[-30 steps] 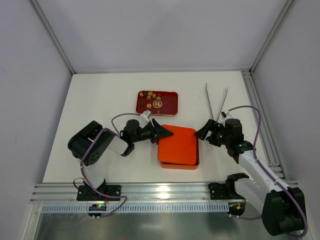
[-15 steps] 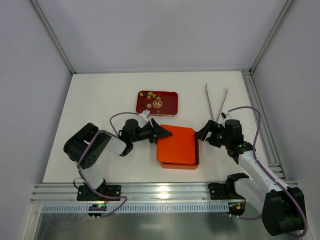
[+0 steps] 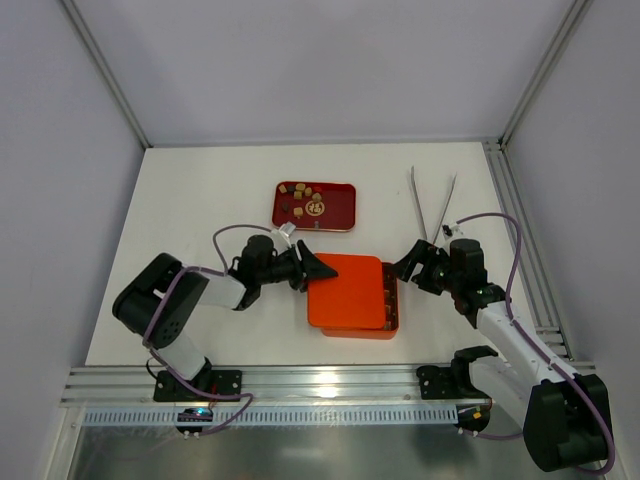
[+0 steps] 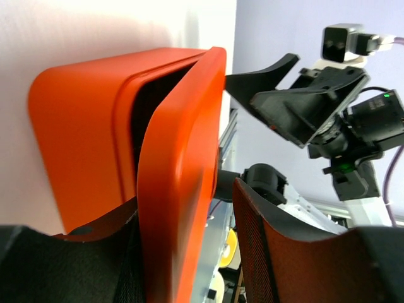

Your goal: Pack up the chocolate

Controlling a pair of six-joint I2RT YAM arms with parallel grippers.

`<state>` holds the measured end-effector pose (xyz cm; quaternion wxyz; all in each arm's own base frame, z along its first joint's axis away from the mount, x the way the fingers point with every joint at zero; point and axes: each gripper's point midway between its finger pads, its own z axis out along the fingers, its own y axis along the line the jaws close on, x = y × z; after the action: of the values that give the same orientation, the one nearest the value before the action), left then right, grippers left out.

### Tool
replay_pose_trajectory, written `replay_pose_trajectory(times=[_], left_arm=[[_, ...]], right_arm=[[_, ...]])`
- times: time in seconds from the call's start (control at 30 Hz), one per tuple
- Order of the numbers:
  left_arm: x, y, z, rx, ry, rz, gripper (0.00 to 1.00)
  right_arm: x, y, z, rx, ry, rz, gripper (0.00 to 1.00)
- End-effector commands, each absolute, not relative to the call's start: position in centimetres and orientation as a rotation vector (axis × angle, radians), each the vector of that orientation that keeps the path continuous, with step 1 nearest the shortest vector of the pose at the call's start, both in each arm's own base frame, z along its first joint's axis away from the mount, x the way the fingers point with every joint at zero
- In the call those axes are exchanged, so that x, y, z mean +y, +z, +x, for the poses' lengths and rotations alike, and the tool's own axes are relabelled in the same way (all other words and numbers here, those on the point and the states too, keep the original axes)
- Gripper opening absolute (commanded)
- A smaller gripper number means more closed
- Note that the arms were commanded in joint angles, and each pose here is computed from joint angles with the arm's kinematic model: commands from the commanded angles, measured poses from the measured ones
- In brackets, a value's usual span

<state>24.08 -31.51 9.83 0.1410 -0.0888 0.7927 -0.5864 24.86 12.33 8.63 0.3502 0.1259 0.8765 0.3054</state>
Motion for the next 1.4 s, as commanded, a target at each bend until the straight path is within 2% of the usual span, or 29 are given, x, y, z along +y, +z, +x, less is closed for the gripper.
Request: replay_pose_trajectory(times=[0.0, 0.7, 1.0, 1.37], left_arm=[[-31.2, 10.6, 23.7, 2.292, -1.683, -0.190, 0.48], [-29.5, 8.5, 23.3, 2.508, -1.477, -0.137, 0.52], [-29.4, 10.8, 23.5, 2.458, -1.524, -0.082, 0.57], [-28.4, 12.0, 23.8, 2.428, -1.580, -0.071, 0.56]], right_arm=[[12.3, 9.6, 25.7, 2.212, 0.789, 0.315, 0.84], [12.3, 9.3, 25.5, 2.213, 0.793, 0.315, 0.84], [12.2, 8.9, 25.4, 2.216, 0.787, 0.318, 0.84], [12.2, 8.7, 25.4, 2.217, 0.790, 0.316, 0.81]])
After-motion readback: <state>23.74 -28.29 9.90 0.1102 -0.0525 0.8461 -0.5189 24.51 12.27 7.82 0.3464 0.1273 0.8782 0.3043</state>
